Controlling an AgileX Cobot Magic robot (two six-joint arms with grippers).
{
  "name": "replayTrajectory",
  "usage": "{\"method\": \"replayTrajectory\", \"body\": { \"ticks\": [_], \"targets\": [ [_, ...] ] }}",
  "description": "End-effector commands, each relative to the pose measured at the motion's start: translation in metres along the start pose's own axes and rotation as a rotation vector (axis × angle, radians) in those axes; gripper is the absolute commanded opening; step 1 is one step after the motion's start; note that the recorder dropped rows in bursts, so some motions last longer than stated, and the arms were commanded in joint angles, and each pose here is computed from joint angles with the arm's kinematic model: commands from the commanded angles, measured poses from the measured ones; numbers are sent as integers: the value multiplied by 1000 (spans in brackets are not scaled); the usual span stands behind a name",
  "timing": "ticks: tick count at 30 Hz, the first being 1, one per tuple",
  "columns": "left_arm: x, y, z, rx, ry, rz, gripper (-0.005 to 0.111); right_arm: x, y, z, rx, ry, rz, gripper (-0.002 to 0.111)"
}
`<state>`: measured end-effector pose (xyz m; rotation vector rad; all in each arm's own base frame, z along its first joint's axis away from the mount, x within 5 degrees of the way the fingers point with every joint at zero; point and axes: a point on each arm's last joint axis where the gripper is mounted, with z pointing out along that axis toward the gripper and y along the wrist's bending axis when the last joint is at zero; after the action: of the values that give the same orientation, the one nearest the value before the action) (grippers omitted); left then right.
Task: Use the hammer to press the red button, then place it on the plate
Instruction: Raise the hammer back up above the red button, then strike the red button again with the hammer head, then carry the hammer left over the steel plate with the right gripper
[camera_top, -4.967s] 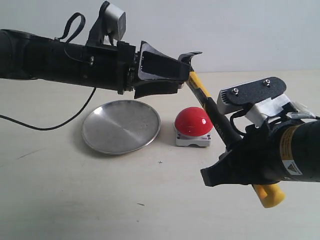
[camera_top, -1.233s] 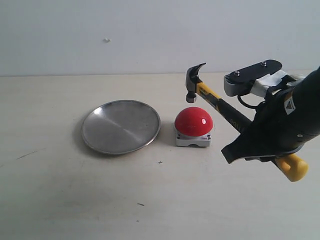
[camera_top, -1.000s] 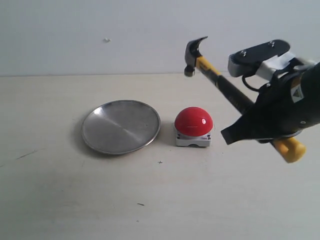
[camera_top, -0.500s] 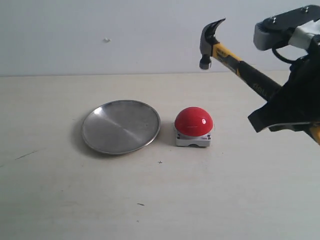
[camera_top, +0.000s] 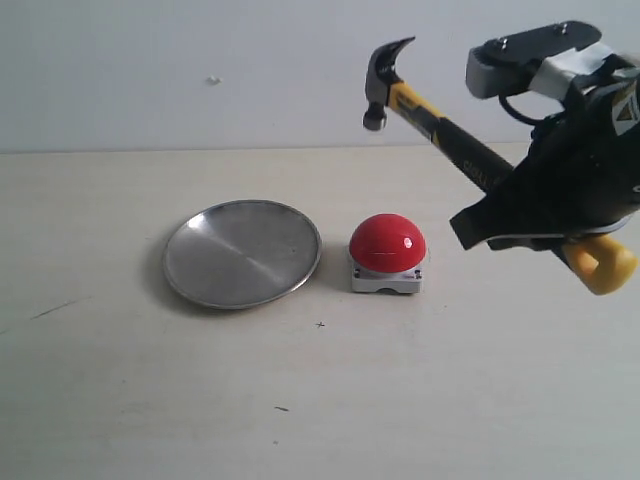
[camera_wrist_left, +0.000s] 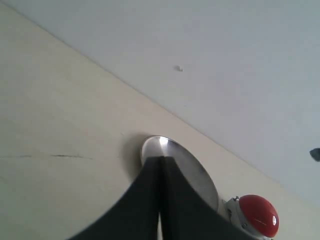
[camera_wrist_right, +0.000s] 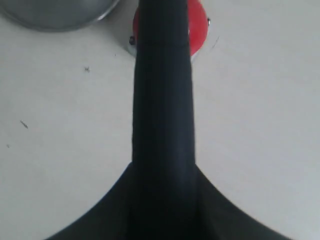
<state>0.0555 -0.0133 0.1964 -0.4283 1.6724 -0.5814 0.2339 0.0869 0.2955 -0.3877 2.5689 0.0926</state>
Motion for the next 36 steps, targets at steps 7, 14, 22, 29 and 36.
{"method": "replayTrajectory", "body": {
  "ticks": [7,14,22,29,36],
  "targets": [
    [1,1,1,-4,2,2,0,-10,-7,-6,67,-130,-11,0],
    [1,1,1,-4,2,2,0,23,4,85,2,284,-33,0],
    [1,1,1,-4,2,2,0,-17,15,54,-126,-12,60,0],
    [1,1,1,-4,2,2,0,-26,33,32,-385,-298,189,0],
    [1,1,1,-4,2,2,0,-16,46,54,-596,-414,269,0]
  ]
}}
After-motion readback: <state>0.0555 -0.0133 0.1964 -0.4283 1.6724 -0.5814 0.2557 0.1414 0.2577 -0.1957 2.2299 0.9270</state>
